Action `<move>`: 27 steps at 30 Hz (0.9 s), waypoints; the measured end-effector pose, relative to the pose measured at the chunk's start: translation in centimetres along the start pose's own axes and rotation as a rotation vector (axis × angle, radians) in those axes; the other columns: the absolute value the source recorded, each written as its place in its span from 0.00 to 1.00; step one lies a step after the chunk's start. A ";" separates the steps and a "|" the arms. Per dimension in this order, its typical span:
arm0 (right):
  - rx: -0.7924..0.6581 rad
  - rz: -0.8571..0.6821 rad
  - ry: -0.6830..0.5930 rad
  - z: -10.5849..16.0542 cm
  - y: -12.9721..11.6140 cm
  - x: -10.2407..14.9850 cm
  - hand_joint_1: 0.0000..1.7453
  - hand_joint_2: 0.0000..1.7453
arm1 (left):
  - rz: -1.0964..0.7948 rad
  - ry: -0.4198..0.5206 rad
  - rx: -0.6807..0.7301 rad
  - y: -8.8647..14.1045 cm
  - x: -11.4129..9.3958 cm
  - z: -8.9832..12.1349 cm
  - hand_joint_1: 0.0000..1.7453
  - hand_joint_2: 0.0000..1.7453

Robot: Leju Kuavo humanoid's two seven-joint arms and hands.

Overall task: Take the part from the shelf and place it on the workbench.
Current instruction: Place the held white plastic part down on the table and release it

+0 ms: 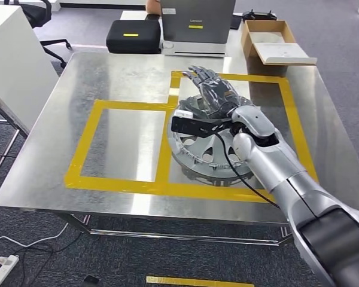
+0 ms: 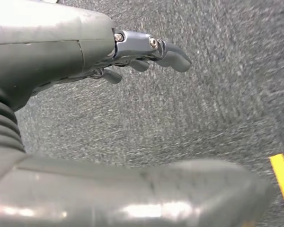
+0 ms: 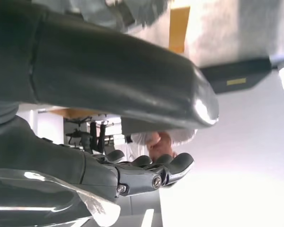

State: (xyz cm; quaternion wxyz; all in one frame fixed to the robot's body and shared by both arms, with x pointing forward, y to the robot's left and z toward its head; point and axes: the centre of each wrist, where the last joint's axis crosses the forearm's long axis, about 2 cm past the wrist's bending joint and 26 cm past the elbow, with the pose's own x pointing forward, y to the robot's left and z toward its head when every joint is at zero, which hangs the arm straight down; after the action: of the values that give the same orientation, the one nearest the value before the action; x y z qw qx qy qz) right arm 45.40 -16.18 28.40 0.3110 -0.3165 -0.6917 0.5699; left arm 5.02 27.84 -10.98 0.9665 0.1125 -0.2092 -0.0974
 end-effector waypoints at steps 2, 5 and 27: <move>-0.036 -0.004 -0.011 0.0 -1.1 0.1 0.00 0.00 | 0.005 -0.001 0.008 0.0 0.0 0.0 0.00 0.00; -0.063 -0.010 -0.025 0.3 -1.7 0.4 0.00 0.00 | 0.011 0.001 0.012 0.0 0.0 0.0 0.00 0.00; -0.236 0.030 -0.067 2.9 -4.7 -0.4 0.00 0.00 | -0.001 -0.018 0.079 -0.4 0.4 0.1 0.00 0.00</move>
State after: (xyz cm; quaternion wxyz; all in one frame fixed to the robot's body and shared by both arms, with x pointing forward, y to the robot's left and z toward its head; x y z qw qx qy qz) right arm 42.94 -18.91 32.54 0.2396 -0.3419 -0.7592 0.4994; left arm 5.32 27.34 -10.87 0.9592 0.1500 -0.2218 -0.0905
